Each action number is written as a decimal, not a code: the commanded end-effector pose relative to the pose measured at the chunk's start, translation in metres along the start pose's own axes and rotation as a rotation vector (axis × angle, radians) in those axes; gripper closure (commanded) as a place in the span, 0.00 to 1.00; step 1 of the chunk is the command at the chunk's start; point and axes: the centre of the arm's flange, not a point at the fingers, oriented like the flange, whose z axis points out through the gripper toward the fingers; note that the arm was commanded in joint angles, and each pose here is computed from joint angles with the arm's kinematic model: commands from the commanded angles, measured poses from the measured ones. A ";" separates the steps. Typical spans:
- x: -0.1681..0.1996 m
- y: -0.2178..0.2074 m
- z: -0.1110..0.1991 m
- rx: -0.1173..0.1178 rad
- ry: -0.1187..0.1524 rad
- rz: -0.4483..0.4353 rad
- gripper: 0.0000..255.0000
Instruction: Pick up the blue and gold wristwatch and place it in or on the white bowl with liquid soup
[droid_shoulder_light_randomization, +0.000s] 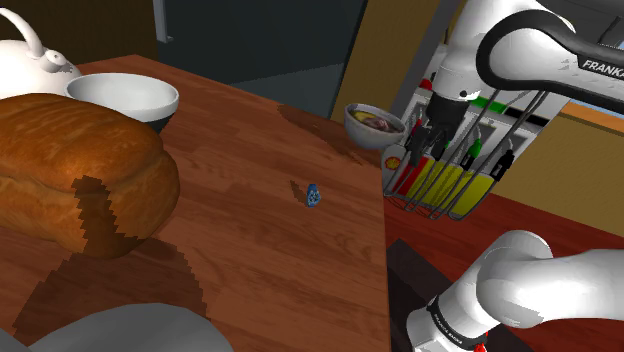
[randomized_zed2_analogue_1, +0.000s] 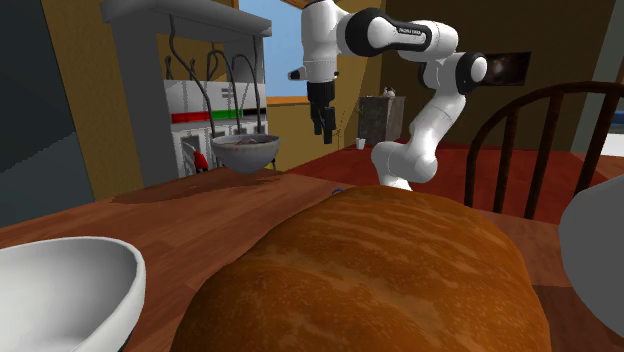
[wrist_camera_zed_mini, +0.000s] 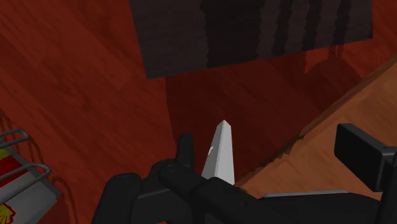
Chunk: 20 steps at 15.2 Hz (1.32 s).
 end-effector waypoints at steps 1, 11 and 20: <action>0.000 0.000 0.000 0.000 0.000 0.000 0.00; 0.041 -0.103 0.017 0.161 -0.142 0.143 0.00; 0.089 -0.192 0.023 0.305 -0.270 0.273 0.00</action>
